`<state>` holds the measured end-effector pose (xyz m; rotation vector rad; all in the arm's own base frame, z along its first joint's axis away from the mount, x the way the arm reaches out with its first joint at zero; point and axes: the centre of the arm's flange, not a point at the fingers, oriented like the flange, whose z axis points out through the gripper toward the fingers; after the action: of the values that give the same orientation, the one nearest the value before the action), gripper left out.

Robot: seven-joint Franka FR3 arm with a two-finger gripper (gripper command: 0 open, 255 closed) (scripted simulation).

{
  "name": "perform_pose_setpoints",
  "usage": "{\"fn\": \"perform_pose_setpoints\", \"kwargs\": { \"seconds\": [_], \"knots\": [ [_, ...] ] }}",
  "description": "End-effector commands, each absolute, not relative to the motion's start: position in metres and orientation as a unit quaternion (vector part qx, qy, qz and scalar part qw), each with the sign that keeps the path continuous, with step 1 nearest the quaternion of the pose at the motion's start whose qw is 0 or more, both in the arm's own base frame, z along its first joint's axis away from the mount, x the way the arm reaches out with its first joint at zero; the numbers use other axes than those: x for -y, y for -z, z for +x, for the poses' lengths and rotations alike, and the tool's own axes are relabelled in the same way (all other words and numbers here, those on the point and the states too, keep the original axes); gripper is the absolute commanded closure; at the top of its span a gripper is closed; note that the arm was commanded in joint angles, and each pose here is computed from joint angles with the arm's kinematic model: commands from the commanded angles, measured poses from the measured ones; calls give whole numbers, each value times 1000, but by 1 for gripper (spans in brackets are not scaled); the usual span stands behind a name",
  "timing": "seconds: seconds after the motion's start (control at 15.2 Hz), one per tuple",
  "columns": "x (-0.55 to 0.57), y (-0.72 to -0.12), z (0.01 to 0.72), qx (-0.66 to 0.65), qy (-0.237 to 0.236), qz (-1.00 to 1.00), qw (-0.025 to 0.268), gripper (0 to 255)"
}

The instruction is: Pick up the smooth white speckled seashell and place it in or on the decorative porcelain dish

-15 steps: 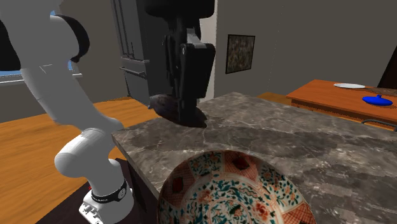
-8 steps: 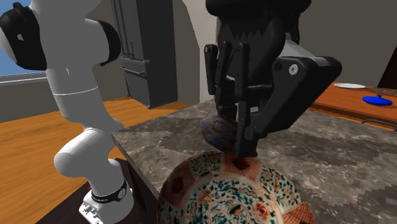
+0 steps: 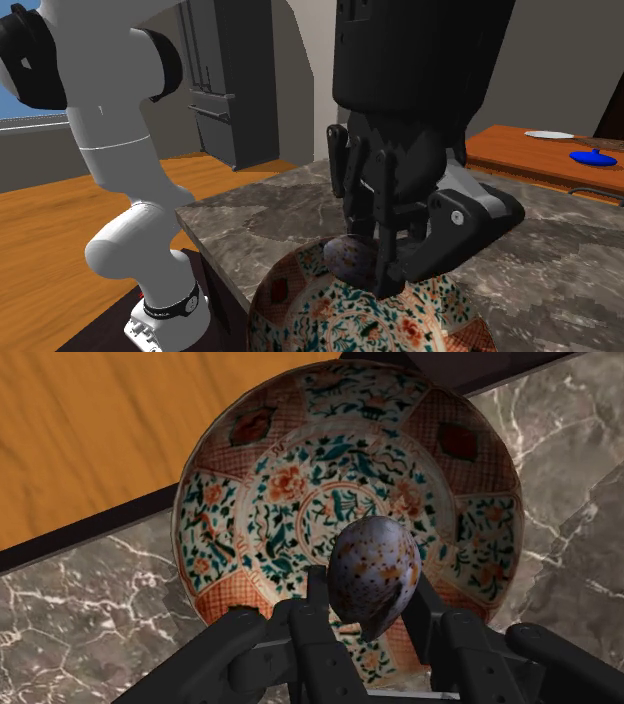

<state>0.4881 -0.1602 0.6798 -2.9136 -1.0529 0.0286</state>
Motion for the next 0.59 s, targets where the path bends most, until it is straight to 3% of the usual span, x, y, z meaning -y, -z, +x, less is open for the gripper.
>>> {"fn": "perform_pose_setpoints", "kwargs": {
  "seconds": [0.0, 0.53],
  "knots": [
    [160, -669, 488, 340, -9, -940, 22, 255],
    [160, -649, 488, 340, -9, -940, 22, 255]
  ]
}}
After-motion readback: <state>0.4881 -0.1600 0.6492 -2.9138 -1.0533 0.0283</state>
